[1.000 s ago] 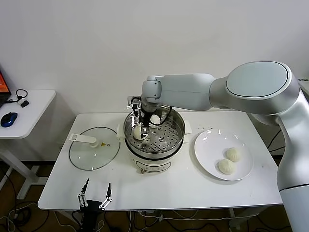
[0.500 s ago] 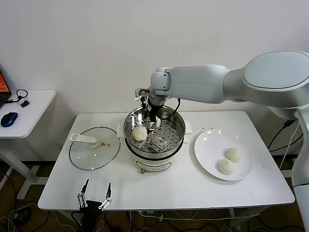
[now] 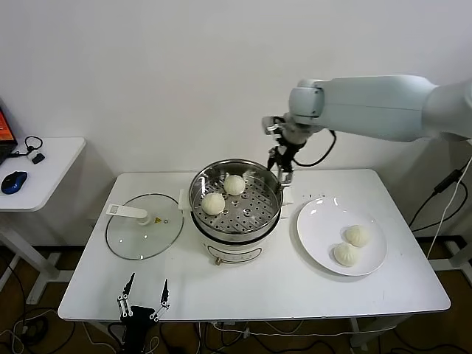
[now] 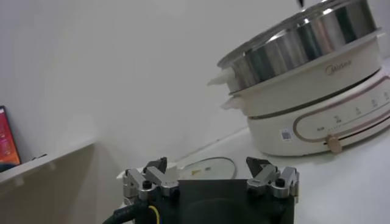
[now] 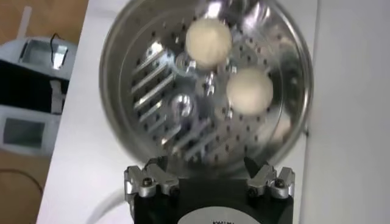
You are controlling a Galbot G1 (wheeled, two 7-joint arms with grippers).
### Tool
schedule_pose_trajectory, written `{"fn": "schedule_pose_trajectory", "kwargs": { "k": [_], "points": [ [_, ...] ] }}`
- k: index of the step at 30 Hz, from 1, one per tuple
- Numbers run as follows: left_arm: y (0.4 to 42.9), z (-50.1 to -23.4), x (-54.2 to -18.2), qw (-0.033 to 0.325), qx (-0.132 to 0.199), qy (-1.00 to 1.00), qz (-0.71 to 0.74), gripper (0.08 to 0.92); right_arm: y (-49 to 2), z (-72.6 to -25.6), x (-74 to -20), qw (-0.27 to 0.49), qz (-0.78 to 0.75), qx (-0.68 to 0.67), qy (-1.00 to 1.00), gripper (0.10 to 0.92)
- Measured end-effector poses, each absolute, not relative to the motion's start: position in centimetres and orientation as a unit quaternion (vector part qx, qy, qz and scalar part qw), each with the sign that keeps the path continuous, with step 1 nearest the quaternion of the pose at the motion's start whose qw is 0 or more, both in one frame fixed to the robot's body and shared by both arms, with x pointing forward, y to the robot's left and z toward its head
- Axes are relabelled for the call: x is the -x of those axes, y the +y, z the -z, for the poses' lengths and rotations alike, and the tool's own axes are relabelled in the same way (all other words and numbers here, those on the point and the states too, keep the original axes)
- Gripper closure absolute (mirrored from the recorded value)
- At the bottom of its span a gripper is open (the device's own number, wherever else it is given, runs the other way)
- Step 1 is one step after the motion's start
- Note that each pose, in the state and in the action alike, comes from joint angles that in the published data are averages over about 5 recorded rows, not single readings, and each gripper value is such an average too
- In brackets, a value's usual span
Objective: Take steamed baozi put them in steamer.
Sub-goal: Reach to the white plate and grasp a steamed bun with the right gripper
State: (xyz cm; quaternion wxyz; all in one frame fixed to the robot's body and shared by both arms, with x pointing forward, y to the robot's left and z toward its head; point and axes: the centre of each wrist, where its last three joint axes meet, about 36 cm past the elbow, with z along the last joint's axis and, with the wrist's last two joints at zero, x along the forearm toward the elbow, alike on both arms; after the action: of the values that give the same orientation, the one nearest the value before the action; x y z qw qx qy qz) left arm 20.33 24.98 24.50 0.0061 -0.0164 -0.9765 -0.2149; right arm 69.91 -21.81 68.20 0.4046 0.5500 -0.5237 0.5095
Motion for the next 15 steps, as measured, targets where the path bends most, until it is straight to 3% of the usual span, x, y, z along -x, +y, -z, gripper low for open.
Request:
{"fn": "schedule_pose_trajectory", "kwargs": {
  "k": [15],
  "points": [
    [25.1,-24.4,-20.2,0.007,0.015,-0.976,0.217,0.177,-31.9,-63.2,-66.7,0.442,-0.506,-0.557,-0.488,0.200]
  ]
}}
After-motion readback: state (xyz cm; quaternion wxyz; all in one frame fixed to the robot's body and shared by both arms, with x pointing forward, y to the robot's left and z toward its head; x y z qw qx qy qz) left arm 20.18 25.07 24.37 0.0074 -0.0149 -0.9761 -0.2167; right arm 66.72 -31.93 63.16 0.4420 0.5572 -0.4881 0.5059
